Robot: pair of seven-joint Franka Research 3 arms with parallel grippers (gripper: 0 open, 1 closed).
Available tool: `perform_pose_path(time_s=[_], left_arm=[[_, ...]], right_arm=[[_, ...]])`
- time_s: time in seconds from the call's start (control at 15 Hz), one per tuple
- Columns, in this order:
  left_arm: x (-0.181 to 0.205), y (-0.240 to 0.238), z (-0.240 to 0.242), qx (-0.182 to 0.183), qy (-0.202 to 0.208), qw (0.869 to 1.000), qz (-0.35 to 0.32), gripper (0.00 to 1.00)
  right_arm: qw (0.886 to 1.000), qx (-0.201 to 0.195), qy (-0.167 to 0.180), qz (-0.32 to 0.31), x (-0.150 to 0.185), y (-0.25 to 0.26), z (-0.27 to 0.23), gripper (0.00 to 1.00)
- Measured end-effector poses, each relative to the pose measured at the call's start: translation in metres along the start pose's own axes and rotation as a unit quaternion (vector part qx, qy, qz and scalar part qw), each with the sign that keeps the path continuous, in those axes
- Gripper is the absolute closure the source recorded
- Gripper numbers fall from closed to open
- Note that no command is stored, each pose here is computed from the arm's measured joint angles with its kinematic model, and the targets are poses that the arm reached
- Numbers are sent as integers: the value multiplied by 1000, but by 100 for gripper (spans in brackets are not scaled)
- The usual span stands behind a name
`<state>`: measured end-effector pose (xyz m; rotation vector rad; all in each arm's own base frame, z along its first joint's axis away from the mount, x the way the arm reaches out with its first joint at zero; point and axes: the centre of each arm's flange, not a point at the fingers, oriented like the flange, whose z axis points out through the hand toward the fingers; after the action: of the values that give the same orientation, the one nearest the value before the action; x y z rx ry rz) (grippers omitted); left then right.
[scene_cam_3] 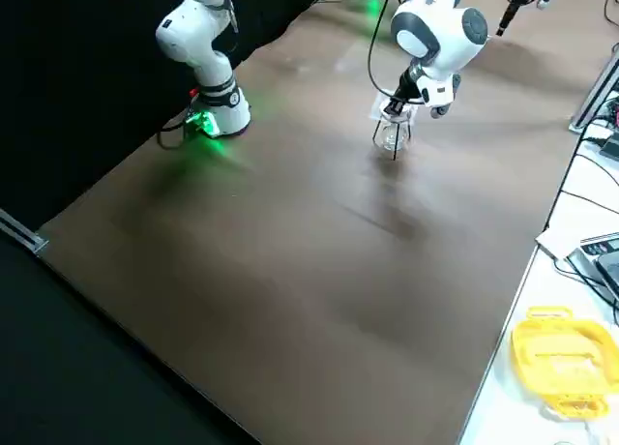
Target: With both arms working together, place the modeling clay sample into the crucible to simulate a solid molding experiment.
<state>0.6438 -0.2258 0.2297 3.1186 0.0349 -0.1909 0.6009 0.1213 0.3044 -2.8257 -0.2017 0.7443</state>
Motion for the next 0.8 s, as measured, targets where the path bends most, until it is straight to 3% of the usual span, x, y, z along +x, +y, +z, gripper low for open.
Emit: perform_pose_path(time_s=[0.33,0.47,0.53,0.73,0.8], left_arm=[[-10,4,43,12,-37,999,2,1],[-15,4,53,15,-46,999,1,12],[-17,3,56,17,-52,999,1,12],[-24,1,61,28,-76,997,-7,36],[-26,0,62,32,-86,996,-7,38]], right_arm=[[1000,-1,-1,-2,3,-2,5,63],[1000,-1,-2,-2,5,-1,7,63],[1000,-1,-2,-3,6,0,9,64],[1000,0,-4,-4,8,2,12,68],[1000,0,-4,-6,8,2,12,69]])
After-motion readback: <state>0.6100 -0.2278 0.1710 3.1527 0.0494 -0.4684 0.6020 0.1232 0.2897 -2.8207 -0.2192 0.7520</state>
